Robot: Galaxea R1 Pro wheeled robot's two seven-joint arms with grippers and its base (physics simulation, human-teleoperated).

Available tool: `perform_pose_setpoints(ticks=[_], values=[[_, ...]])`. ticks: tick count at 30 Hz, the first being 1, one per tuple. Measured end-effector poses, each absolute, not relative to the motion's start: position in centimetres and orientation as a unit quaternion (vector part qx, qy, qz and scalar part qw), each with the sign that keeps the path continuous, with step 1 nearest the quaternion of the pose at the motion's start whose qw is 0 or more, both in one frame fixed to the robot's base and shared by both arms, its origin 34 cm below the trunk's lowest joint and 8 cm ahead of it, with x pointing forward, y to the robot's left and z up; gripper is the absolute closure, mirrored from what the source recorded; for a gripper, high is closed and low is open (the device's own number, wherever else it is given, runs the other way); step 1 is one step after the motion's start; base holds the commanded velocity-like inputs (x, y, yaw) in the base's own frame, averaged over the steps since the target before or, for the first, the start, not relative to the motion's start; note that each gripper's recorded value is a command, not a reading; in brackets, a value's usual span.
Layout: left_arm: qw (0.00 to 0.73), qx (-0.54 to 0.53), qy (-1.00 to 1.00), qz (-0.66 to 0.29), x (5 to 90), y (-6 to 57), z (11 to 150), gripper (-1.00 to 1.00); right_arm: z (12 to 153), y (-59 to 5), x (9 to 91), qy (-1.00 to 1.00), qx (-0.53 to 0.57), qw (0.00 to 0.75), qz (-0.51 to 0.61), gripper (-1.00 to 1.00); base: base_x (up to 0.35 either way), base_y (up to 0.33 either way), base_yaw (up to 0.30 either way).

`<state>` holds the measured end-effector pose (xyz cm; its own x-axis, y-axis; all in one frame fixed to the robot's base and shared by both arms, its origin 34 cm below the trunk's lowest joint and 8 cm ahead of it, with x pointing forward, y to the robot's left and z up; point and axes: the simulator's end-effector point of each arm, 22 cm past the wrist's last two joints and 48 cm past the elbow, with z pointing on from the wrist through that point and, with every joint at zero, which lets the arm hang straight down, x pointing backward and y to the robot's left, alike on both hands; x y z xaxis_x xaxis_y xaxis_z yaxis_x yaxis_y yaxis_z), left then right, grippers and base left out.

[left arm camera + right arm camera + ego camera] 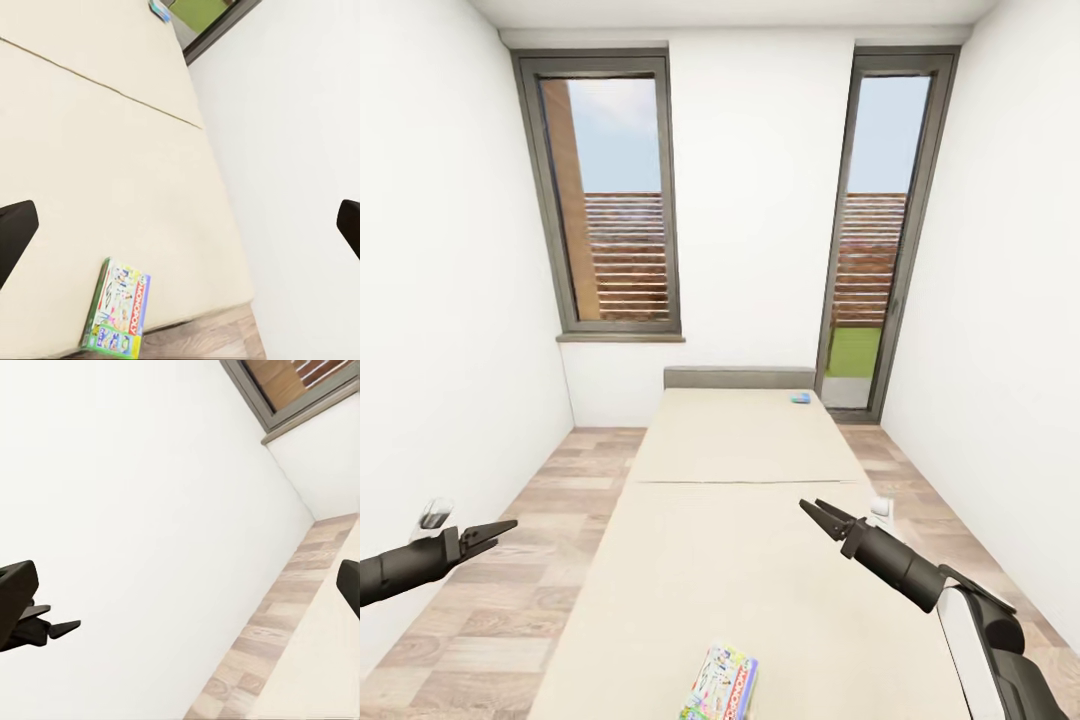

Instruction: Put all the toys in the child's room - the three board games (two on the bed and one on the table), the two jigsaw puzzles on the table, and the tennis ball on the table - inside the toy box on the table in the child's room.

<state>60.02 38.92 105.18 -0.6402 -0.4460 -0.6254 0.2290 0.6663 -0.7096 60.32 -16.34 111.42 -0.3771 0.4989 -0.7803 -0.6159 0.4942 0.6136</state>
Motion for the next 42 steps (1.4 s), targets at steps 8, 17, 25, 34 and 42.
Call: perform_pose_setpoints(ticks=[8, 17, 25, 34, 42], values=[[0.419, -0.067, 0.810, -0.404, 60.2, 38.9, 104.4, -1.00, 110.5, -16.4, 60.6, 0.663, -0.043, 0.556, 0.499, -1.00, -0.103, 0.029, 0.000], [0.419, -0.067, 0.810, -0.404, 60.4, 38.8, 103.3, -1.00, 109.4, -16.4, 60.8, 0.663, -0.043, 0.557, 0.498, -1.00, -0.010, 0.003, 0.000], [0.418, -0.066, 0.811, -0.405, 60.5, 38.7, 102.3, -1.00, 108.5, -16.4, 60.9, 0.663, -0.043, 0.556, 0.499, -1.00, 0.000, 0.000, 0.000], [0.416, -0.064, 0.811, -0.405, 60.7, 38.5, 101.0, -1.00, 106.6, -16.7, 61.7, 0.676, -0.032, 0.556, 0.483, -1.00, -0.180, 0.043, 0.000], [0.416, -0.064, 0.812, -0.405, 60.8, 38.5, 99.9, -1.00, 105.2, -16.7, 61.9, 0.681, -0.027, 0.553, 0.479, -1.00, -0.082, 0.016, 0.000]])
